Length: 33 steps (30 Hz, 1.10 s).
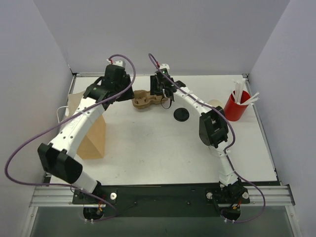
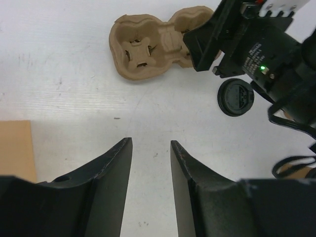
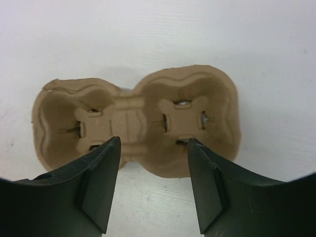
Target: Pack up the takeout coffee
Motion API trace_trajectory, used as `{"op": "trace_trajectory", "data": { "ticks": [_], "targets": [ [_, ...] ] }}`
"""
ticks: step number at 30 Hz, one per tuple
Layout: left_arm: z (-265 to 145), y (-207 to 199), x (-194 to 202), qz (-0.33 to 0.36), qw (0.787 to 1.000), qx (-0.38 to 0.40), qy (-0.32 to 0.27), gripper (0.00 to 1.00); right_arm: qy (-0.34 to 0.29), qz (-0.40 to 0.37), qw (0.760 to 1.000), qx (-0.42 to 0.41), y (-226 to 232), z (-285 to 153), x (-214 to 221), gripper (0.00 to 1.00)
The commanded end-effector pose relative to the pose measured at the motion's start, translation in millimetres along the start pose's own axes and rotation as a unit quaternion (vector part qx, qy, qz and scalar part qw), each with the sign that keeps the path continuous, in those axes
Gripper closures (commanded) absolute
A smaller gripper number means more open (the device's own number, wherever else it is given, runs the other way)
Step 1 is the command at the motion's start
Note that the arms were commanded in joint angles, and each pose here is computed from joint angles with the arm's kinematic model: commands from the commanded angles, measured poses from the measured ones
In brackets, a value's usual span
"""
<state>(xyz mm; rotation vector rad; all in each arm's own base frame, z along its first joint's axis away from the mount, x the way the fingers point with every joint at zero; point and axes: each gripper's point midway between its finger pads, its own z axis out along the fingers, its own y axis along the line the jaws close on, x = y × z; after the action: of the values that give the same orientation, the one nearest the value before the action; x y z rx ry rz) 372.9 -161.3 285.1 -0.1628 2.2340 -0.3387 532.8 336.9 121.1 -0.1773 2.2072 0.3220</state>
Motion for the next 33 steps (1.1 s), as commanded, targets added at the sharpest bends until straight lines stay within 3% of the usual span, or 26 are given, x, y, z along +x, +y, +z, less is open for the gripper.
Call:
{"op": "trace_trajectory", "data": {
  "ticks": [1,8,17,33],
  "targets": [
    [40,-32,-15,-0.008,0.999,-0.009,-0.031,0.55,-0.018,0.045,0.999,0.022,-35,-32,-35,0.49],
    [103,-32,-17,-0.041,0.99,-0.113,-0.08,0.57,0.0,0.034,0.998,0.051,-64,-24,-22,0.52],
    [176,10,-8,-0.051,0.985,-0.157,-0.044,0.57,0.007,0.004,0.999,0.036,-65,-5,-20,0.59],
    [217,38,19,-0.056,0.983,-0.177,0.008,0.58,0.026,-0.02,0.999,0.033,-67,12,-9,0.6]
  ]
}}
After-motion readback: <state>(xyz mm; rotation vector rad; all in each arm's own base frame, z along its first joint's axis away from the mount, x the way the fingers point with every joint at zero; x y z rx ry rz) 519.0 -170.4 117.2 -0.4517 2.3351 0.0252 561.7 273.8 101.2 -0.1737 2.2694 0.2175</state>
